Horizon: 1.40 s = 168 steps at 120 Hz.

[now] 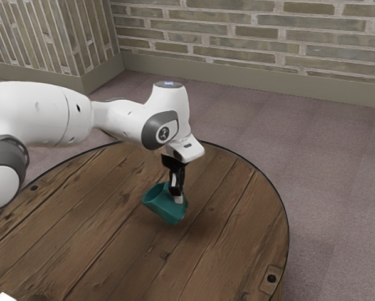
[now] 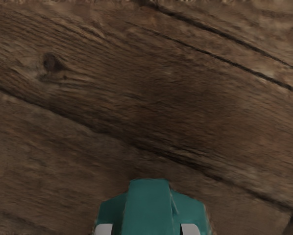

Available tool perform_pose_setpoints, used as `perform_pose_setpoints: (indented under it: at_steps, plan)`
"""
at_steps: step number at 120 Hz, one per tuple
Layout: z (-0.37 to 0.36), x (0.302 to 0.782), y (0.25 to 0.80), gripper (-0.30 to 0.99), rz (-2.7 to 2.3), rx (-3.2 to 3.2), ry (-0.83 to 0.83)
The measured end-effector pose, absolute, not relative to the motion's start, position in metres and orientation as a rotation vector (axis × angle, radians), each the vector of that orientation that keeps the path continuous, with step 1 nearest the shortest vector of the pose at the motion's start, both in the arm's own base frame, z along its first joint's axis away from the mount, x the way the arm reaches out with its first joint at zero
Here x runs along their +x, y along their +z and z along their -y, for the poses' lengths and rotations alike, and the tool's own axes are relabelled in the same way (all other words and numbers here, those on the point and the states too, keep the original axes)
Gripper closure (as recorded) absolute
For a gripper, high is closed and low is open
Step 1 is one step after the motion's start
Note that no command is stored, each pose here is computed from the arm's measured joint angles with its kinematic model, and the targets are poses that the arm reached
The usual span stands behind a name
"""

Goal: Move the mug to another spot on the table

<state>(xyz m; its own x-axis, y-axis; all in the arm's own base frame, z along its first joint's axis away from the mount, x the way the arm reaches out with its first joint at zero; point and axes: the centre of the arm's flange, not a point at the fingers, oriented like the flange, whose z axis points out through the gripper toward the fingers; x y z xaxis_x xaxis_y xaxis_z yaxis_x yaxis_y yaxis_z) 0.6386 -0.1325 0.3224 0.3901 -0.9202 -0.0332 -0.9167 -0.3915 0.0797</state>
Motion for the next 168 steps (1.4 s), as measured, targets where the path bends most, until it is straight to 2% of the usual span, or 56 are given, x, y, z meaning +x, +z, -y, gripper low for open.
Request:
perform_pose_setpoints:
  at_steps: [40,95,110,134,168]
  plan:
    - [0.115,0.626,0.369,0.66,1.712,2.629,-0.088]
    - [0.039,0.591,0.344,0.67,1.502,2.729,-0.265]
    - [0.034,0.591,0.34,0.67,1.489,2.75,-0.284]
    - [0.027,0.59,0.336,0.67,1.511,2.83,-0.405]
    - [0.028,0.596,0.306,0.67,1.477,2.937,-0.496]
